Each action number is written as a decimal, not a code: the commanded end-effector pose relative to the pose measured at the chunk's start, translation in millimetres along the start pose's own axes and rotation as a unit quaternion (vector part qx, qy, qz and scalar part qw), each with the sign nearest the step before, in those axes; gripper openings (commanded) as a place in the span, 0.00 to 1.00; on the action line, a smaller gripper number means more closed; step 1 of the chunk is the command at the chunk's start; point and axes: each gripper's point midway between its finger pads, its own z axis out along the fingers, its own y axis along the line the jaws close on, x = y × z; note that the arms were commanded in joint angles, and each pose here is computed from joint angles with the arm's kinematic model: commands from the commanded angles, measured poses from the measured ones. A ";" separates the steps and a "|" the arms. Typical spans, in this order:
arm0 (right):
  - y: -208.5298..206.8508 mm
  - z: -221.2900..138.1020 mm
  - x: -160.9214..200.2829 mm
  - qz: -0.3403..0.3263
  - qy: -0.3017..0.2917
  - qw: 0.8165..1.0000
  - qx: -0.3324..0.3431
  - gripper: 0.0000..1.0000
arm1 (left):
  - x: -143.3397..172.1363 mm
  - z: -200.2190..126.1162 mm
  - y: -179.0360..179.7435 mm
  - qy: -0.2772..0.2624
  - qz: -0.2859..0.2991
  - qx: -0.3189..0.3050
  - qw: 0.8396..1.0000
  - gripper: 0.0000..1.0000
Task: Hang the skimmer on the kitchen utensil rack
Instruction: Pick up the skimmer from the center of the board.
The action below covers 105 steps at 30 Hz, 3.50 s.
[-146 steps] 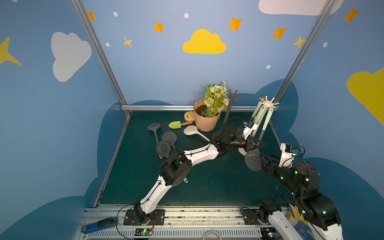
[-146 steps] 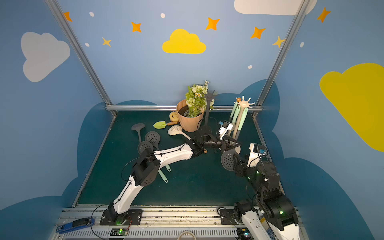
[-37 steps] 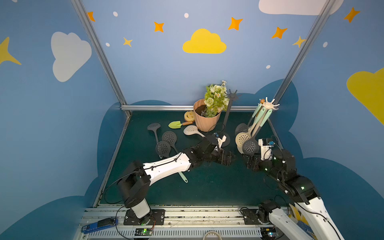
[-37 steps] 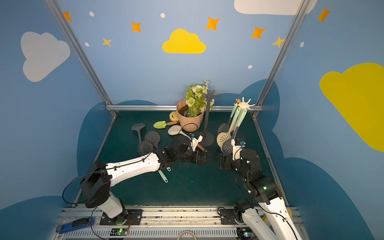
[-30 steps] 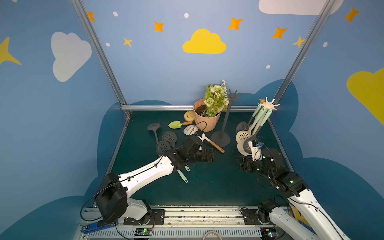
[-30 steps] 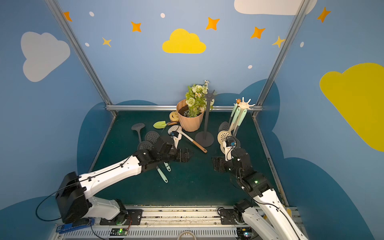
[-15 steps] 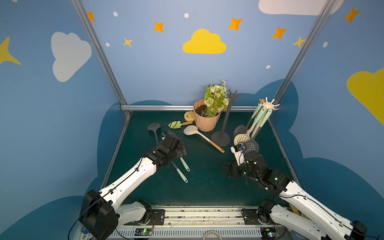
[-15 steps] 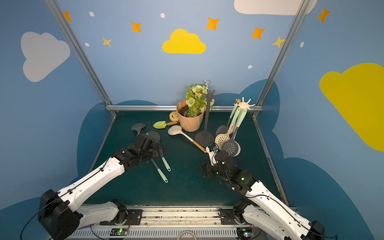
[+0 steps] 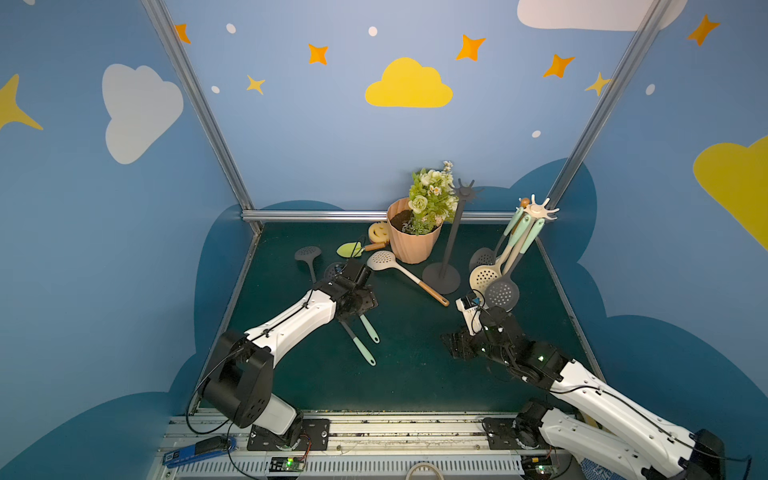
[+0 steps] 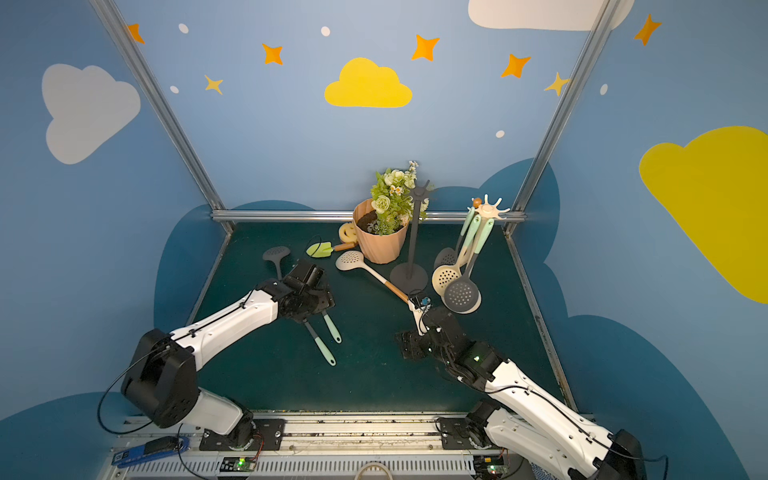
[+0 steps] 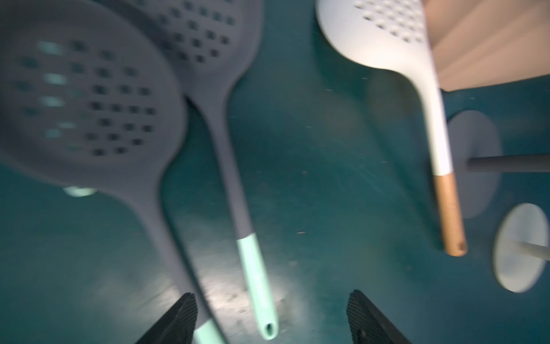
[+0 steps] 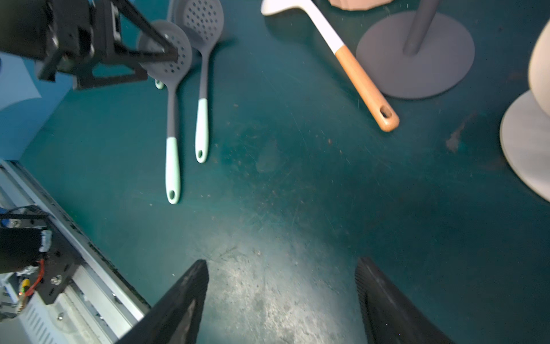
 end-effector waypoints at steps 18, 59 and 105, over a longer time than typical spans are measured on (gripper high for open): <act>-20.9 -1.1 1.7 0.045 -0.020 0.999 0.020 0.77 | 4.3 15.2 -53.6 0.020 -0.008 0.128 0.991 0.84; -16.7 14.8 2.0 0.095 0.008 0.995 -0.033 0.75 | 36.9 29.1 95.4 0.013 -0.136 -0.020 0.990 0.70; 94.2 -13.5 -91.3 -0.085 -0.067 0.978 -0.180 0.76 | 80.4 -88.8 -47.4 0.131 0.166 0.310 0.927 0.04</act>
